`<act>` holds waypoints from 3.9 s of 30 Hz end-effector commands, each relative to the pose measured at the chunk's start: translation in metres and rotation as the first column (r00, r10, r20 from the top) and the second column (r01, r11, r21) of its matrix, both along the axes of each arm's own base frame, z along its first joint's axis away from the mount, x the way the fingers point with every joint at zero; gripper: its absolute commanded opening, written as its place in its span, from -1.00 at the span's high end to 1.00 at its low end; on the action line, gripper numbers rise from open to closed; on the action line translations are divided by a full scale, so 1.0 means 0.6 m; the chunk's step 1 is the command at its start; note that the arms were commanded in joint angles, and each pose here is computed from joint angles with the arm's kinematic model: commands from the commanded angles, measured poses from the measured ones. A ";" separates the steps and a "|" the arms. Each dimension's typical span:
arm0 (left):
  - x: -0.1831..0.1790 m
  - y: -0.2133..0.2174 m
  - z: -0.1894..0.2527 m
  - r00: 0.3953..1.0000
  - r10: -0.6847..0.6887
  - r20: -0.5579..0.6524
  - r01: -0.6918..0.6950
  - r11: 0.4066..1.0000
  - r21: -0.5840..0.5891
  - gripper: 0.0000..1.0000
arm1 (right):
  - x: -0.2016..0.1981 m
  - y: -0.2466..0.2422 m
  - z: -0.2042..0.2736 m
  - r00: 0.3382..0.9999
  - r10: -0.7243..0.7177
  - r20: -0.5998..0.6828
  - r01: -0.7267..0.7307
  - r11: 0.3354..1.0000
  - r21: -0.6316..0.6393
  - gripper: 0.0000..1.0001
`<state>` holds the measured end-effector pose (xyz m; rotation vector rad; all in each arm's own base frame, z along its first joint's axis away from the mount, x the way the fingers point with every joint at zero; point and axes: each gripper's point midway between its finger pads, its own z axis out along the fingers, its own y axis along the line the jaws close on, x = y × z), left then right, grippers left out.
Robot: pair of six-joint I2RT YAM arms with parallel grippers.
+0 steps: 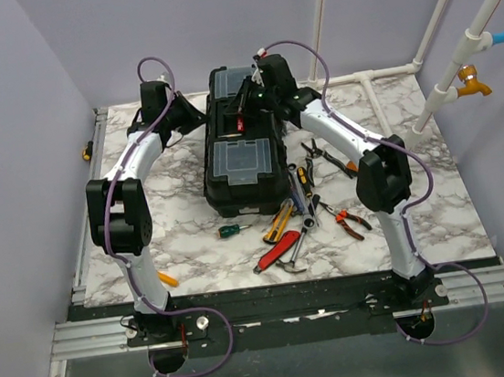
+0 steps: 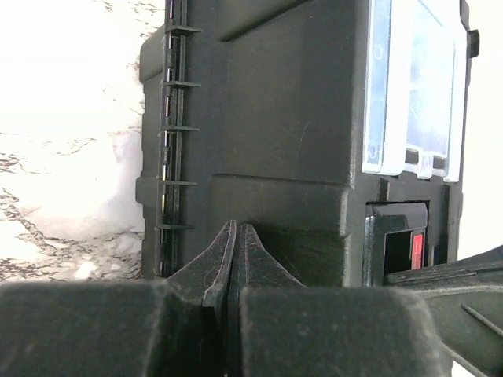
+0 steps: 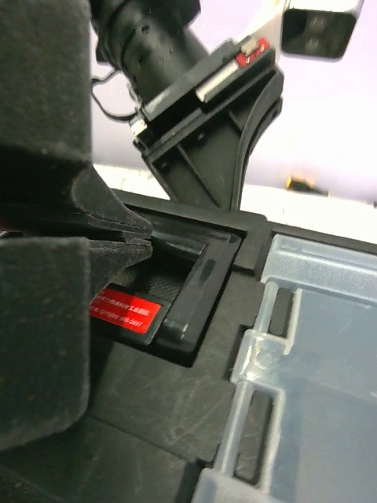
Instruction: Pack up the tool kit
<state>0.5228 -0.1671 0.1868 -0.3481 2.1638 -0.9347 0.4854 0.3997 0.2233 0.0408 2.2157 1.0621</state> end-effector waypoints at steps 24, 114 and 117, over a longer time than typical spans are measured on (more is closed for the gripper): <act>-0.052 -0.033 0.066 0.990 -0.127 0.056 0.131 0.990 -0.056 0.97 | -0.061 -0.052 0.101 0.979 -0.195 0.064 0.192 0.980 0.056 -1.00; -0.111 -0.086 0.026 0.970 -0.224 0.095 0.221 0.974 0.045 0.99 | -0.001 -0.051 -0.031 0.891 -0.404 -0.209 0.389 0.915 -0.112 -1.00; -0.110 -0.088 0.026 0.970 -0.226 0.094 0.224 0.974 0.036 0.98 | -0.006 -0.063 -0.036 0.865 -0.466 -0.188 0.432 0.881 -0.194 -1.00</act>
